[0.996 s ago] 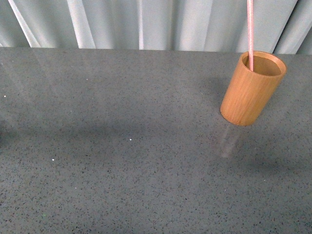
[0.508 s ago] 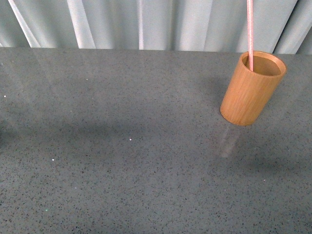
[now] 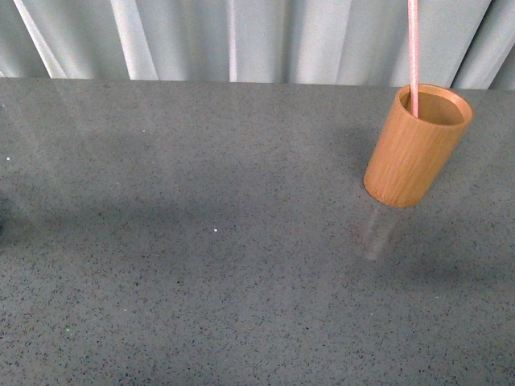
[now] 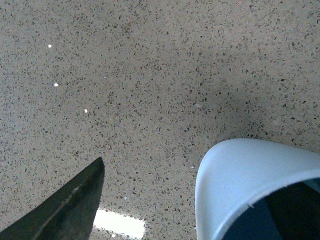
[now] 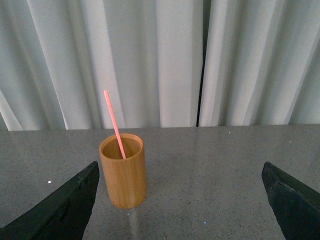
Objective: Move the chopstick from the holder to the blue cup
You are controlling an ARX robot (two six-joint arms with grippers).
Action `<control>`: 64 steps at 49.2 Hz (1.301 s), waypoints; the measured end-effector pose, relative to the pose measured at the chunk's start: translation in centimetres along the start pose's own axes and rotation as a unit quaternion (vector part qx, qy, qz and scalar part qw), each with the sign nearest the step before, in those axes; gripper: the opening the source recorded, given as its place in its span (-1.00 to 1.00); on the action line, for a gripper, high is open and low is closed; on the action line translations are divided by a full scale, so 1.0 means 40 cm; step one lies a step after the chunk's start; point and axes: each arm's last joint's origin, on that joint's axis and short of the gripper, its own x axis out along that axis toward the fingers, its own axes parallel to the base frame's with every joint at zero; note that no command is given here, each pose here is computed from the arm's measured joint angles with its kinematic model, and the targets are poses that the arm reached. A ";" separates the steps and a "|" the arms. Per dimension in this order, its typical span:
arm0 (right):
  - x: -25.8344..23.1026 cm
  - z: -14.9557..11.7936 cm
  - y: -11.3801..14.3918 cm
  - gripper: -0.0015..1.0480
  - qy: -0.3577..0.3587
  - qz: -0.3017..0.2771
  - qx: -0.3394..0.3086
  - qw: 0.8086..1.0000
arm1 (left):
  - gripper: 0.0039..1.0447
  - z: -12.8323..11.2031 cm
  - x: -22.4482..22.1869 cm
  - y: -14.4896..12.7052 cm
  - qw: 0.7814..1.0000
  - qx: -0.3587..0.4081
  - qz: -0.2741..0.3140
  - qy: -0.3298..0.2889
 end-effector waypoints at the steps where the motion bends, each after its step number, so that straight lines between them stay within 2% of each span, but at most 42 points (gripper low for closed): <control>1: 0.000 0.000 0.000 0.81 0.000 0.000 0.000 1.000 | 0.71 0.000 0.000 0.000 1.000 0.000 -0.001 0.000; 5: 0.000 0.000 0.000 0.81 0.000 0.000 0.000 1.000 | 0.47 0.004 -0.001 0.001 1.000 0.000 -0.006 0.002; 19: 0.000 0.000 0.000 0.81 0.000 0.000 0.000 1.000 | -0.63 0.018 -0.013 -0.003 1.000 -0.004 -0.018 0.006; 24: 0.000 0.000 0.000 0.81 0.000 0.000 0.000 1.000 | -0.95 0.031 -0.028 -0.008 1.000 -0.004 -0.027 0.002; 38: 0.000 0.000 0.000 0.81 0.000 0.000 0.000 1.000 | -0.94 0.059 -0.060 -0.018 0.999 0.005 -0.034 -0.007; 45: 0.000 0.000 0.000 0.81 0.000 0.000 0.000 1.000 | -0.94 0.088 -0.113 -0.039 0.998 0.016 -0.050 -0.020; 55: 0.000 0.000 0.000 0.81 0.000 0.000 0.000 1.000 | -0.94 0.158 -0.286 -0.158 0.987 0.053 -0.124 -0.092; 64: 0.000 0.000 0.000 0.81 0.000 0.000 0.000 1.000 | -0.94 0.153 -0.365 -0.320 0.969 0.107 -0.189 -0.116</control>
